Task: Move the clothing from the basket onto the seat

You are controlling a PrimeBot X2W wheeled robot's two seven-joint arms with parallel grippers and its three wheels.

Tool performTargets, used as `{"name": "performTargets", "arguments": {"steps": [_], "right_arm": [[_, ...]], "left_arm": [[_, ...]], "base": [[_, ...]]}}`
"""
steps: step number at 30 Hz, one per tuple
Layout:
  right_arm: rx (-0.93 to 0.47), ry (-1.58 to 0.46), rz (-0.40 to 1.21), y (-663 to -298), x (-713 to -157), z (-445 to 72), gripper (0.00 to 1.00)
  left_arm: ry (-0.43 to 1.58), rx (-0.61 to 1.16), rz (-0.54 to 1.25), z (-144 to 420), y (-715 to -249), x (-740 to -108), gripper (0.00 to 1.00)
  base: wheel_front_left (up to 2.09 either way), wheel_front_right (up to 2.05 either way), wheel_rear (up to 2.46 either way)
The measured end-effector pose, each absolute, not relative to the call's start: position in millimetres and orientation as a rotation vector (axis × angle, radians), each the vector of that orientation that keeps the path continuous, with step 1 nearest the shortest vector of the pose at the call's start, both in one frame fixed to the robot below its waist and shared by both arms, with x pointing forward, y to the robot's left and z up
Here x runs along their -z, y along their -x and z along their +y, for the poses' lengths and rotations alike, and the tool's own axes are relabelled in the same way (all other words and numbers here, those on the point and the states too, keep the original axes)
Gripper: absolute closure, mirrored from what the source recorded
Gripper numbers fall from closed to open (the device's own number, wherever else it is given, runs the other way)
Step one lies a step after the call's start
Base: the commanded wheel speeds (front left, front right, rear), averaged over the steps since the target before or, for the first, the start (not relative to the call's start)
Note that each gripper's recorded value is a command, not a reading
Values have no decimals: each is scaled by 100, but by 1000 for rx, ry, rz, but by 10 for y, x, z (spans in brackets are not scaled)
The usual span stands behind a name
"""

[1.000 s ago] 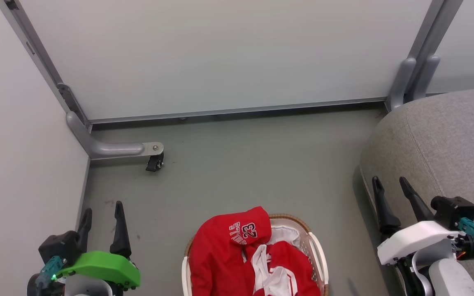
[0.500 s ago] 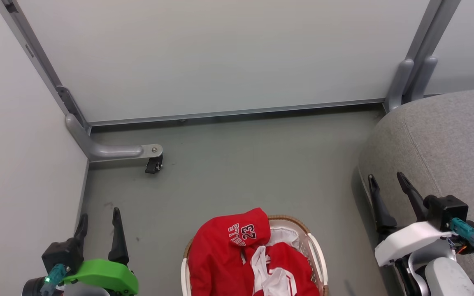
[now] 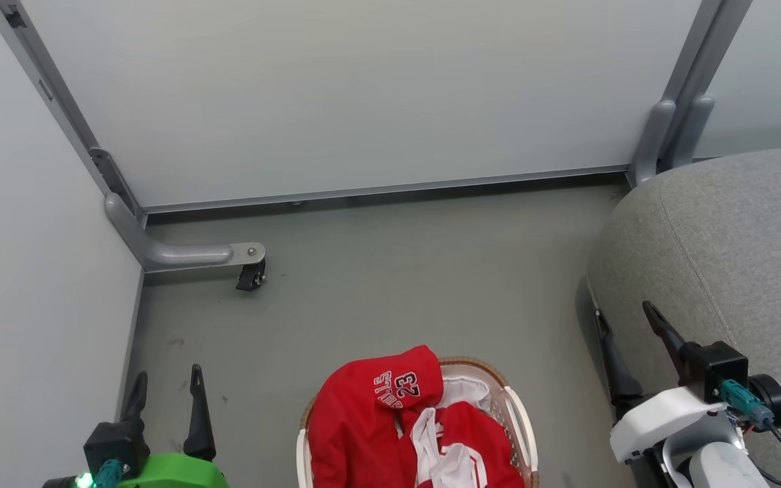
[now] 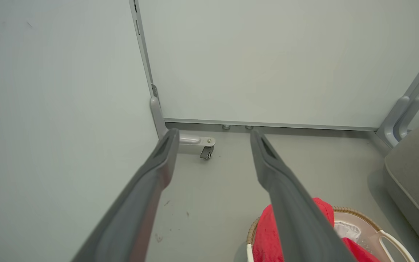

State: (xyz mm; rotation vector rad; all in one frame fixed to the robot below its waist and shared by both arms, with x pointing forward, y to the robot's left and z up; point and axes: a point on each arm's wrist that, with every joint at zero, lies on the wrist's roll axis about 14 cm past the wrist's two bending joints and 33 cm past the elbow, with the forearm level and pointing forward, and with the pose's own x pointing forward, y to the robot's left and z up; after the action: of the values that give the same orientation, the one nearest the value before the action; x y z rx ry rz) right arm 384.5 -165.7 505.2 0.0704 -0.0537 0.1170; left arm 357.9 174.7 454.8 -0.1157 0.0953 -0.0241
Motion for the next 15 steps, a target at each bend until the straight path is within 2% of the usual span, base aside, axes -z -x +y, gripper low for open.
{"name": "performTargets", "arguments": {"steps": [15], "right_arm": [[-131, 17, -55, -3912, -5010, -1638, 0]], "left_arm": [[34, 104, 142, 1572, -3615, -4362, 0]], "base": [[0, 0, 0]]}}
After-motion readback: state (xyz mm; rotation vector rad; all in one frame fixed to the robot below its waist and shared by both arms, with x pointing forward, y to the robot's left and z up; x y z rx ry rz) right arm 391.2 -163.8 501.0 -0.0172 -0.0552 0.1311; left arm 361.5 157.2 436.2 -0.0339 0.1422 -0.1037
